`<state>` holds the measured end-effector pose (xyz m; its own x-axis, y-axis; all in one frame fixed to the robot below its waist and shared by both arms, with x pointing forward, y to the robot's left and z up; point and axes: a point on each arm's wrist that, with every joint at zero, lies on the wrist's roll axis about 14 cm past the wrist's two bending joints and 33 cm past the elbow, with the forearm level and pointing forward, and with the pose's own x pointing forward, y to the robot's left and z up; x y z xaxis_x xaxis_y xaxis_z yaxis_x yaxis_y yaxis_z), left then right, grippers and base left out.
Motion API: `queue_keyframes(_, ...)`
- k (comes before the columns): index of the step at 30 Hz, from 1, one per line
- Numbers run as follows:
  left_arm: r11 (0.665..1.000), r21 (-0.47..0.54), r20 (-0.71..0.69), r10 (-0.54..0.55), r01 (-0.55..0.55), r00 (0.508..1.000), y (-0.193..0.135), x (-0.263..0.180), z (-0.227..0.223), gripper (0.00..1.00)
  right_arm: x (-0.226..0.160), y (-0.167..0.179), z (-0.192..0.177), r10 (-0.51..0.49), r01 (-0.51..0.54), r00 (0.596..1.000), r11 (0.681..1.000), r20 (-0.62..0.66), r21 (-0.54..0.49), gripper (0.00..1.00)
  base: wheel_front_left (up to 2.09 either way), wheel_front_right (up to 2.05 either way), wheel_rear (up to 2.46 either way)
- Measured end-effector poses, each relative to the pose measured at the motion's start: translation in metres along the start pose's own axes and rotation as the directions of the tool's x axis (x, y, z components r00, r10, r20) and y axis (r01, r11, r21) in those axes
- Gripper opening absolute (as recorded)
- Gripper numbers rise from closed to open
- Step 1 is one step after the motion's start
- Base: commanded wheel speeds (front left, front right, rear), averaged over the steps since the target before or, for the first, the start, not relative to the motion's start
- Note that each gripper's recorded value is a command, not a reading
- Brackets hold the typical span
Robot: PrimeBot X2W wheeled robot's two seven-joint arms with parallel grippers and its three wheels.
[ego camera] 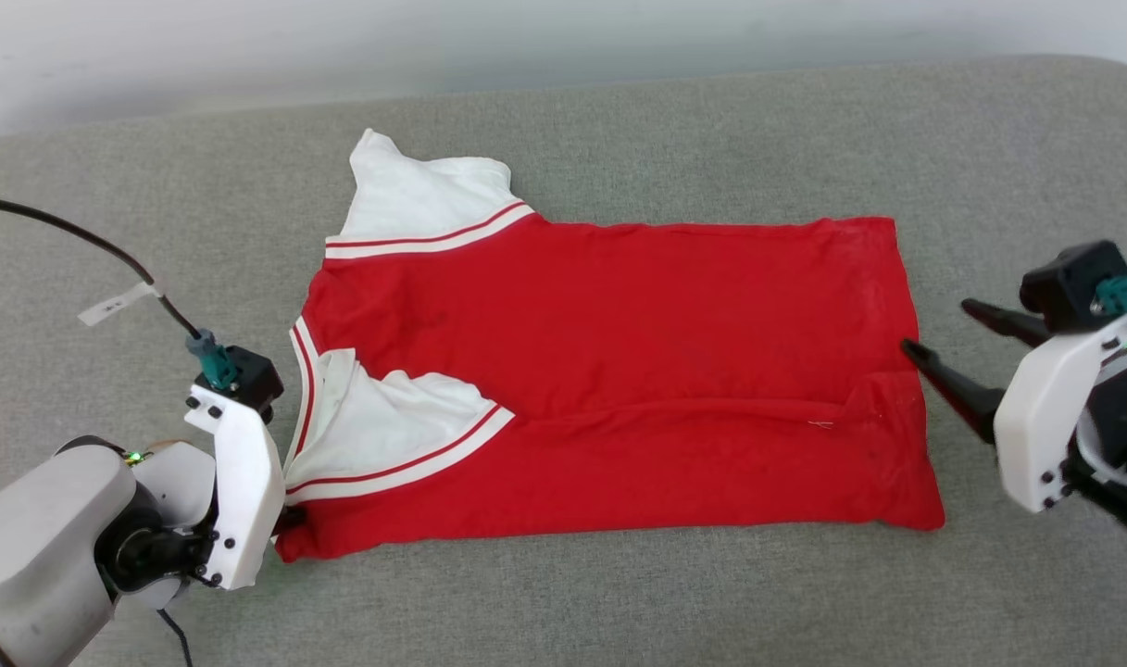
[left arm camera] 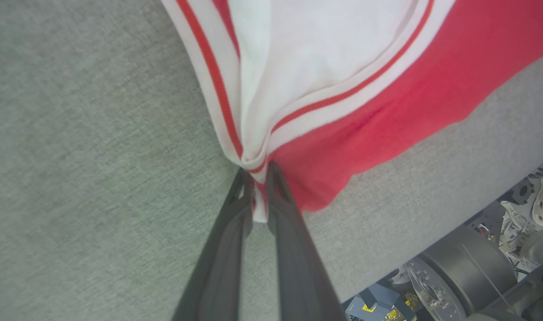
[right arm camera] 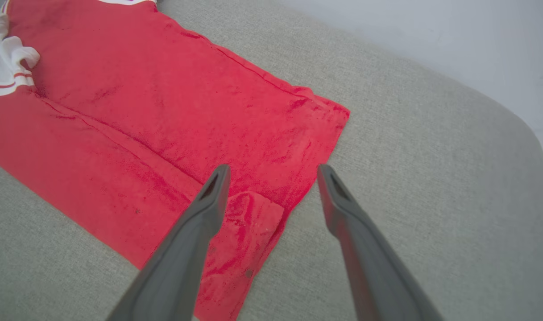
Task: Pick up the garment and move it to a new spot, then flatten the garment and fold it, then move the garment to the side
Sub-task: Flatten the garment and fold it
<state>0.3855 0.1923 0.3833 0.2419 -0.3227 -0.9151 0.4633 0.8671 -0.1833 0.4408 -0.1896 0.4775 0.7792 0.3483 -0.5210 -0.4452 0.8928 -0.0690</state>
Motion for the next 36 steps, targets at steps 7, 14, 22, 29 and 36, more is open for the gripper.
queue_keyframes(7,0.998,0.062,0.083,0.016,-0.021,0.996,-0.004,-0.021,0.011,0.0,-0.019,-0.011,-0.021,0.004,-0.031,0.95,0.996,-0.313,-0.081,1.0,0.0,0.0,0.0)
queue_keyframes(14,0.997,0.08,0.093,0.008,-0.015,0.996,-0.009,-0.019,0.013,0.0,-0.021,-0.006,-0.068,0.053,-0.072,0.847,0.997,-0.529,-0.015,1.0,0.0,0.0,0.0)
queue_keyframes(22,0.996,0.085,0.079,0.01,-0.017,0.997,-0.004,-0.009,0.013,0.0,0.008,0.021,-0.119,0.135,-0.092,0.793,0.99,-0.595,0.103,1.0,0.0,0.0,0.0)
queue_keyframes(29,0.997,0.077,0.076,0.011,-0.017,0.997,-0.002,-0.005,0.01,0.0,0.015,0.027,-0.13,0.149,-0.097,0.794,0.988,-0.59,0.119,1.0,0.0,0.0,0.0)
queue_keyframes(36,0.998,0.068,0.093,0.011,-0.017,0.996,-0.005,-0.01,0.008,0.0,0.014,0.025,-0.114,0.141,-0.097,0.843,0.989,-0.519,0.111,0.0,0.0,0.0,0.0)
